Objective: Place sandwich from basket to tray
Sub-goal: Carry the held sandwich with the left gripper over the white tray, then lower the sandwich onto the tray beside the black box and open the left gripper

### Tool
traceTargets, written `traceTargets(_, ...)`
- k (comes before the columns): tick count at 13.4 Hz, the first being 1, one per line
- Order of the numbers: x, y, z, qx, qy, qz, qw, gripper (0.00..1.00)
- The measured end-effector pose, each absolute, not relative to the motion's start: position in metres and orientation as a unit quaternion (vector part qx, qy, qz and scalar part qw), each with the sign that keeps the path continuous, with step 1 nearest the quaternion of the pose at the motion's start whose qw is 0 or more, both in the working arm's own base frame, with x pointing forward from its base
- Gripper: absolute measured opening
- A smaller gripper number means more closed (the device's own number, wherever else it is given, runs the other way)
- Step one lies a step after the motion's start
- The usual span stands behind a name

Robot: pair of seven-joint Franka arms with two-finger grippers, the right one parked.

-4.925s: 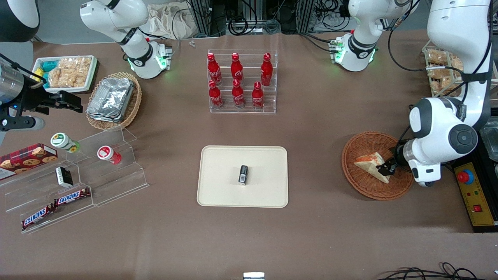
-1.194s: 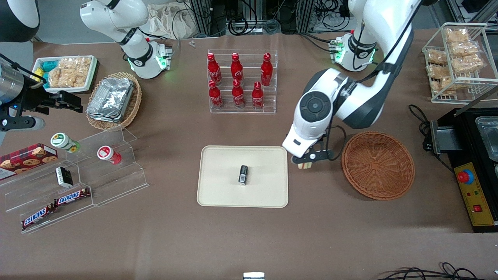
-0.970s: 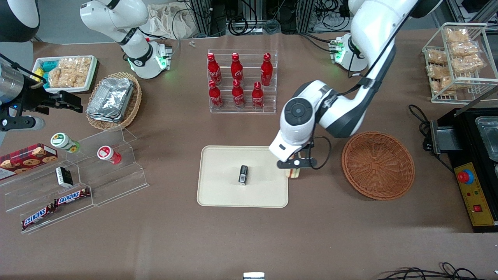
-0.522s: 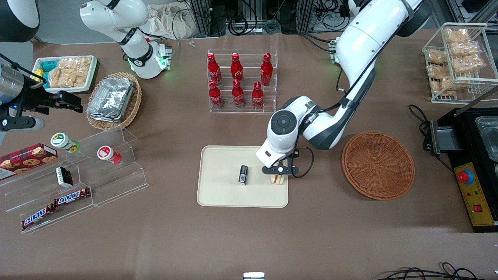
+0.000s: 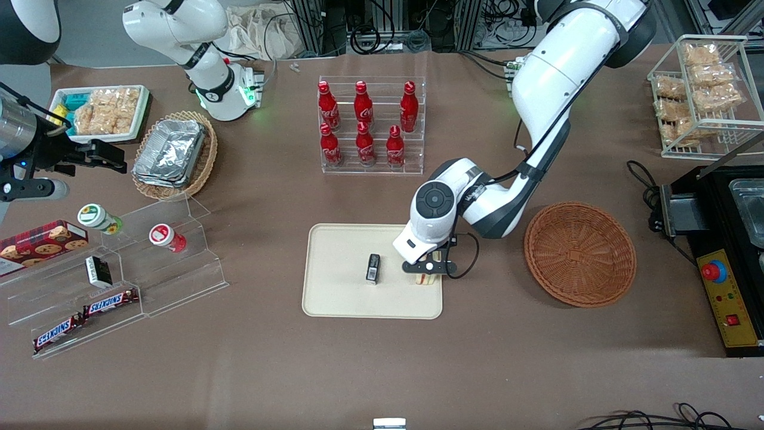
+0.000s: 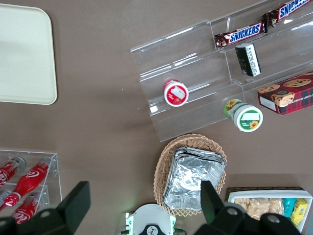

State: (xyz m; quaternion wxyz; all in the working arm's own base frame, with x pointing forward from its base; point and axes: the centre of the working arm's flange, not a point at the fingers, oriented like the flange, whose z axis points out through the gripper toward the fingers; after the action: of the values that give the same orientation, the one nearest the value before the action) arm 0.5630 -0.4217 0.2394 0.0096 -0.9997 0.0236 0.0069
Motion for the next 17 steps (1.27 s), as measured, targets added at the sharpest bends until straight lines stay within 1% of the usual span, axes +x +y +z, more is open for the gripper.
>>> traceTargets(3, 0.561, -0.422, 0.230, -1.000, -0.002, 0.013, 0.012, 0.65)
traceTargets(4, 0.561, -0.422, 0.228, -1.000, -0.007, 0.015, 0.013, 0.78)
traceTargets(5, 0.561, -0.422, 0.228, -1.000, -0.010, 0.015, 0.013, 0.89)
traceTargets(6, 0.562, -0.422, 0.229, -1.000, -0.012, 0.014, 0.012, 0.98)
traceTargets(7, 0.563, -0.422, 0.230, -1.000, -0.013, 0.013, 0.011, 1.00)
traceTargets(11, 0.569, -0.422, 0.241, -1.000, -0.021, 0.006, 0.004, 1.00)
traceTargets(12, 0.571, -0.421, 0.249, -1.000, -0.029, 0.011, 0.002, 1.00)
traceTargets(14, 0.577, -0.416, 0.271, -0.998, -0.054, 0.045, 0.005, 1.00)
traceTargets(17, 0.593, -0.389, 0.325, -0.992, -0.072, 0.105, 0.017, 1.00)
